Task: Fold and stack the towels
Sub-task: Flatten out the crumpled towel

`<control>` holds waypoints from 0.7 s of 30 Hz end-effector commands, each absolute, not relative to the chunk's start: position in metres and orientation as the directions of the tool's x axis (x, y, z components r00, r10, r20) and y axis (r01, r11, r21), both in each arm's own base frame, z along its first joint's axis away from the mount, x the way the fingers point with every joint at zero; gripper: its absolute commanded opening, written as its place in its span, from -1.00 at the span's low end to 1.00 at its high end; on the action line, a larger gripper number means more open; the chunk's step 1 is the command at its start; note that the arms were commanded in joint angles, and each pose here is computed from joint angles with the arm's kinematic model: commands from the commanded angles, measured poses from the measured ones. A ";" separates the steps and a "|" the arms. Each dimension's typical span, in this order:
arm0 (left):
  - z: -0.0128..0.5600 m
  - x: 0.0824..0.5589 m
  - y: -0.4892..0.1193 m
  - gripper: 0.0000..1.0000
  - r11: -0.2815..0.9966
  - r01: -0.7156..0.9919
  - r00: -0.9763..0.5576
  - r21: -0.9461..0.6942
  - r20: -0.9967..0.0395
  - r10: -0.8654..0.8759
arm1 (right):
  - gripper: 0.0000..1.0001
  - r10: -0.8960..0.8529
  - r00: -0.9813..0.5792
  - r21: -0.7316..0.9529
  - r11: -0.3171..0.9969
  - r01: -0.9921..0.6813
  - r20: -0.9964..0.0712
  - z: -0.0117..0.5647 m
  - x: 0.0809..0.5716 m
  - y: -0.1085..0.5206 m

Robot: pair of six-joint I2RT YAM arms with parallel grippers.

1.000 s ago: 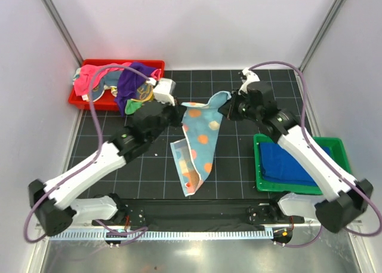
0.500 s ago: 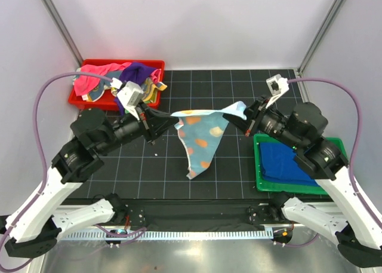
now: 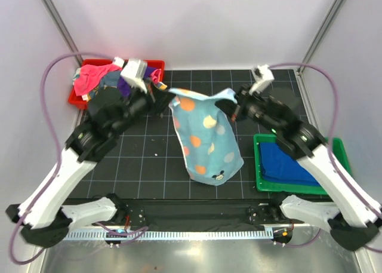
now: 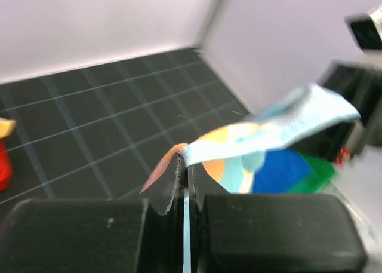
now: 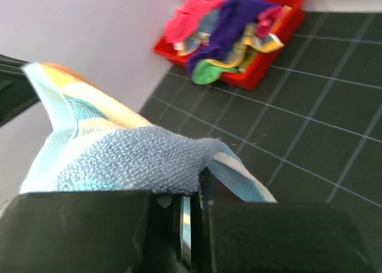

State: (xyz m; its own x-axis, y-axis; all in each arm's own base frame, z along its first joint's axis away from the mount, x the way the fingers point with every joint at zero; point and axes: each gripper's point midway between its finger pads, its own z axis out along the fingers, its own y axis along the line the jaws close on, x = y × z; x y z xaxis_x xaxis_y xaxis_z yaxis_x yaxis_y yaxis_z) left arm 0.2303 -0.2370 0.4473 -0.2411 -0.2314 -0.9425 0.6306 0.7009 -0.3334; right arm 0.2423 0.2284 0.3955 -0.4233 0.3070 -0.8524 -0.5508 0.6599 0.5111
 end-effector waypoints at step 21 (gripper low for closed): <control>0.236 0.575 -0.217 0.27 0.839 0.176 -0.529 -0.516 -0.768 -0.361 | 0.29 0.296 -0.633 0.396 0.918 -0.018 -0.715 0.159 0.561 0.208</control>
